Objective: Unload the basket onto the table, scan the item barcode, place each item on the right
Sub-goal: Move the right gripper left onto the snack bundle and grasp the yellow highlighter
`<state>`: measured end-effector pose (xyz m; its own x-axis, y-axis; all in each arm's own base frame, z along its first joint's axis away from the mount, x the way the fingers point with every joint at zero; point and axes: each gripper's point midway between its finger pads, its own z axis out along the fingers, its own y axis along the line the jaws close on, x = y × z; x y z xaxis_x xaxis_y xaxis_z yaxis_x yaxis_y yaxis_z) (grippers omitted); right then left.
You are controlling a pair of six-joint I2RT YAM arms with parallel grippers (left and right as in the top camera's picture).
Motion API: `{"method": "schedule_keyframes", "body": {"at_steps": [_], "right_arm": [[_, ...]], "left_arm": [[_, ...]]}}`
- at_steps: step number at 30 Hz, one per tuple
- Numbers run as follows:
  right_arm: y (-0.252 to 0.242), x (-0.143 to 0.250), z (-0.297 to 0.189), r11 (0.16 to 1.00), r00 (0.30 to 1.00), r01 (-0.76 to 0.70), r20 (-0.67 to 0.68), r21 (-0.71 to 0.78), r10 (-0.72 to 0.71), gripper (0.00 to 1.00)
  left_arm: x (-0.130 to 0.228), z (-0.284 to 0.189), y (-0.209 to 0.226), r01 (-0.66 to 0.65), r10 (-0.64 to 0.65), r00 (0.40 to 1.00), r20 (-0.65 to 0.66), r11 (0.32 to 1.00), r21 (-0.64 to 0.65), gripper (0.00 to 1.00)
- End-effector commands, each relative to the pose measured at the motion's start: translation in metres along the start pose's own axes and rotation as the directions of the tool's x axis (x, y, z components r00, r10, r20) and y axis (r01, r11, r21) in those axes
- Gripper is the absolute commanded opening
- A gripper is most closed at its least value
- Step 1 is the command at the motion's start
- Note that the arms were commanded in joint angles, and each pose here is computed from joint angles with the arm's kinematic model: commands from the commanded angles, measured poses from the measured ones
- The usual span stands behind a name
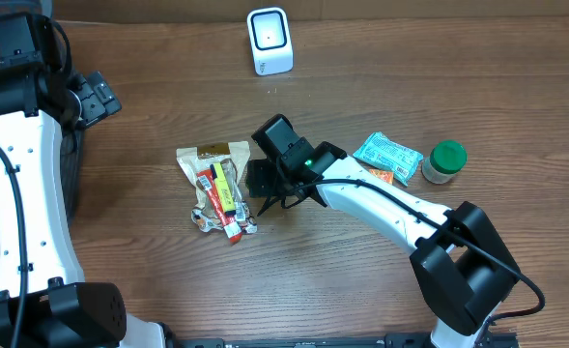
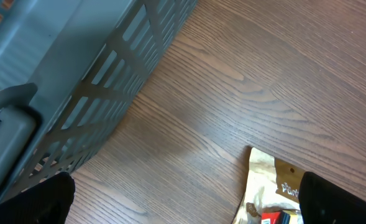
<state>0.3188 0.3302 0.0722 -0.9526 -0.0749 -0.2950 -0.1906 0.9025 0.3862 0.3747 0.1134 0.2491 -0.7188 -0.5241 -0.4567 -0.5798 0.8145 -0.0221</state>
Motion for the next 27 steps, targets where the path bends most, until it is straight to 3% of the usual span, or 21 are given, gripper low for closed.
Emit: {"method": "schedule_keyframes", "body": {"at_steps": [1,15,27], "right_arm": [[0.012,0.003,-0.004,0.999,1.000,0.027,0.011,-0.026,-0.026,0.57],[0.037,0.015,0.003,0.995,0.996,0.087,0.036,-0.049,-0.086,0.50],[0.048,0.049,0.049,0.989,0.990,0.124,-0.062,-0.083,-0.129,0.49]], "left_arm": [[-0.007,-0.012,0.001,-0.005,0.004,0.999,0.040,1.000,0.005,1.00],[-0.007,-0.012,0.001,-0.005,0.004,0.999,0.040,1.000,0.005,1.00],[-0.007,-0.012,0.002,-0.005,0.004,0.999,0.039,1.000,0.005,1.00]]}}
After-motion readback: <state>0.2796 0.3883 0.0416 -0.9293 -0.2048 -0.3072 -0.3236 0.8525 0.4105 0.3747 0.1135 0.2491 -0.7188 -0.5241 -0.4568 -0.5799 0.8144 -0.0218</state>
